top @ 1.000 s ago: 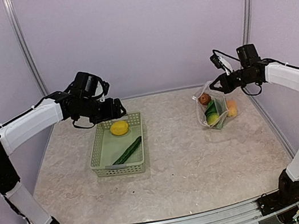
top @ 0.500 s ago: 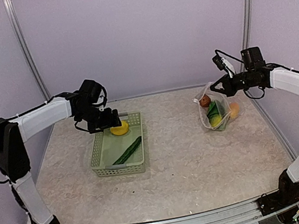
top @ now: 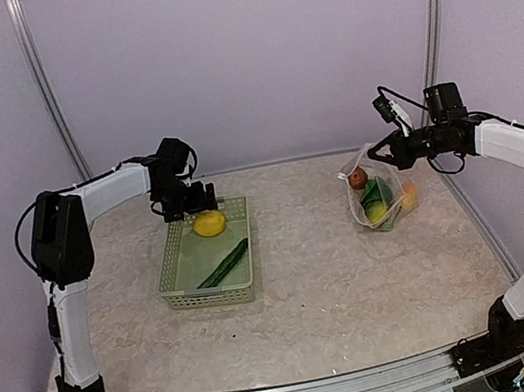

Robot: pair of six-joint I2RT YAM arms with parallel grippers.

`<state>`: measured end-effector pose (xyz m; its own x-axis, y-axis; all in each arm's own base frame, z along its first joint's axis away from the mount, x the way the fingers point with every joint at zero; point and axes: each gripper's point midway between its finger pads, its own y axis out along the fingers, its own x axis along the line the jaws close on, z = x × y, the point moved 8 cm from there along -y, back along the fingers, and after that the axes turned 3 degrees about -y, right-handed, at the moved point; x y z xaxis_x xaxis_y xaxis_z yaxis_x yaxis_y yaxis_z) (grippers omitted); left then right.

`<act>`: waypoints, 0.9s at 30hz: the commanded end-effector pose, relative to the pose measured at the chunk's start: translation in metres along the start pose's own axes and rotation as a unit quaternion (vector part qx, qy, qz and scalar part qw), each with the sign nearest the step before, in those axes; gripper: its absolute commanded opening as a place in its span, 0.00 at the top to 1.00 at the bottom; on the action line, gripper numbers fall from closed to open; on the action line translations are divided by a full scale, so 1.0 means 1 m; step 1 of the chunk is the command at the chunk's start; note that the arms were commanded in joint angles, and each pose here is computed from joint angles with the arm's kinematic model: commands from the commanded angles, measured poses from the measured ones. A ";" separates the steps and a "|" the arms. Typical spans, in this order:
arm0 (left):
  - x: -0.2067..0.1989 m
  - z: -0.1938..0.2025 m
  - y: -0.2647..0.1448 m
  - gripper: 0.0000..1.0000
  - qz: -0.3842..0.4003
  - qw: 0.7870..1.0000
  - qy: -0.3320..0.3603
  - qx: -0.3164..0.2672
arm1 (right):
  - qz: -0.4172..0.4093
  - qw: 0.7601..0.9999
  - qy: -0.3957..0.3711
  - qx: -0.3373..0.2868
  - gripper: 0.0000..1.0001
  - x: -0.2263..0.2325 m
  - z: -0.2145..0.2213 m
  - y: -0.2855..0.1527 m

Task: Place the food in the zip-top bag and seal the zipper
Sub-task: Pick up the fake fruit from the bin.

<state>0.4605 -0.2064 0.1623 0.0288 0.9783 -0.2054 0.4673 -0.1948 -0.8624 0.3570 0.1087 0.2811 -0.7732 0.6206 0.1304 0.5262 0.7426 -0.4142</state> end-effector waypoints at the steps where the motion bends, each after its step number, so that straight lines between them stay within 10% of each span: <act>1: 0.005 -0.007 0.021 0.01 -0.001 1.000 0.021 0.000 | -0.010 1.000 -0.017 -0.014 1.00 0.007 -0.005 -0.004; 27: -0.021 0.039 0.043 0.12 0.021 0.993 0.101 0.061 | -0.013 1.000 -0.012 -0.007 1.00 0.005 0.001 0.000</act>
<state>0.4493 -0.2441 0.1169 0.2281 0.9557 -0.1862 0.3662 -0.2614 -0.8930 0.3566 0.1088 0.2804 -0.7779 0.6161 0.1237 0.5236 0.7443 -0.4147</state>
